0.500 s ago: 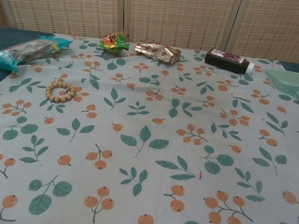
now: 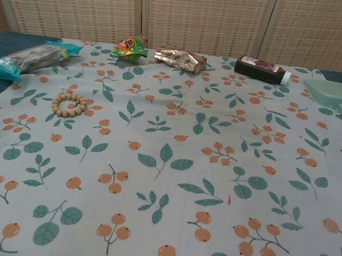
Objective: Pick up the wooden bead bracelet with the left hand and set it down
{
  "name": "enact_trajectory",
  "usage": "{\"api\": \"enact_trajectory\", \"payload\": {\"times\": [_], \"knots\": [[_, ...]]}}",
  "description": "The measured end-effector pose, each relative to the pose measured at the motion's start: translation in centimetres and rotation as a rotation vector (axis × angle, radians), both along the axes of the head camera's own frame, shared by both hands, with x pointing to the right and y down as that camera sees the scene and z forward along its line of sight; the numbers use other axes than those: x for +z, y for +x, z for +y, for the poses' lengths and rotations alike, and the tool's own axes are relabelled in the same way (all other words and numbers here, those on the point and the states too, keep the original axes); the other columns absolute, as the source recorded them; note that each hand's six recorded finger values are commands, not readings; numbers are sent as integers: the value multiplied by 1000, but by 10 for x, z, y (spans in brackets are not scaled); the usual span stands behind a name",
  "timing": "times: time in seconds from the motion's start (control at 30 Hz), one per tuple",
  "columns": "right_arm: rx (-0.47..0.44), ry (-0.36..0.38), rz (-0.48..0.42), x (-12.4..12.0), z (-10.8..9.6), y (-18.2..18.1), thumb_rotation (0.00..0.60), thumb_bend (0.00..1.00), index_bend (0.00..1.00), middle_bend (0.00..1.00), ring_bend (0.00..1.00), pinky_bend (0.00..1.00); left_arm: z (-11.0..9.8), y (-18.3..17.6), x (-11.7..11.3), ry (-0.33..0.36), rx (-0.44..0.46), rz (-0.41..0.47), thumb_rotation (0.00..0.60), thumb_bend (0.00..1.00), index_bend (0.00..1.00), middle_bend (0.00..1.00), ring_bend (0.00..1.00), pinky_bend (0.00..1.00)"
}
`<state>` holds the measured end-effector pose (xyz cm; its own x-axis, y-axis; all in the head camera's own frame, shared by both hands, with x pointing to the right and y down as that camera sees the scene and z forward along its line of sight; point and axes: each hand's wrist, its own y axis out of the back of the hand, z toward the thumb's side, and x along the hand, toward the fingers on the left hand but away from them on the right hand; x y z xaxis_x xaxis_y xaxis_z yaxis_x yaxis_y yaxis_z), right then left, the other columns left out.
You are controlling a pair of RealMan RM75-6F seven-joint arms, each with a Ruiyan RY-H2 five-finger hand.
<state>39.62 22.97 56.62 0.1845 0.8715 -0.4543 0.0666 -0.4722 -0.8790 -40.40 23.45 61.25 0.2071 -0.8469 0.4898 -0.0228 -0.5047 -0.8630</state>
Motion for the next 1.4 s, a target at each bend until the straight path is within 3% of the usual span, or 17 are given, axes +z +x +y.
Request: {"api": "enact_trajectory", "payload": {"times": [0.17, 0.5, 0.9, 1.4], "knots": [[4, 17, -2, -5, 0, 1, 559, 151, 0, 0, 0, 0, -30, 26, 30, -44, 40, -10, 600, 554, 187, 235, 205, 183], [18, -3, 1, -4, -1, 5, 560, 152, 0, 0, 0, 0, -65, 78, 77, -18, 115, -73, 600, 551, 237, 299, 205, 140], [32, -3, -5, -7, -3, 9, 559, 151, 0, 0, 0, 0, -78, 103, 120, -33, 164, -139, 600, 545, 321, 325, 201, 111], [28, -16, -23, -10, -1, 8, 560, 152, 0, 0, 0, 0, -87, 96, 147, 3, 212, -289, 600, 545, 287, 289, 179, 111]]}}
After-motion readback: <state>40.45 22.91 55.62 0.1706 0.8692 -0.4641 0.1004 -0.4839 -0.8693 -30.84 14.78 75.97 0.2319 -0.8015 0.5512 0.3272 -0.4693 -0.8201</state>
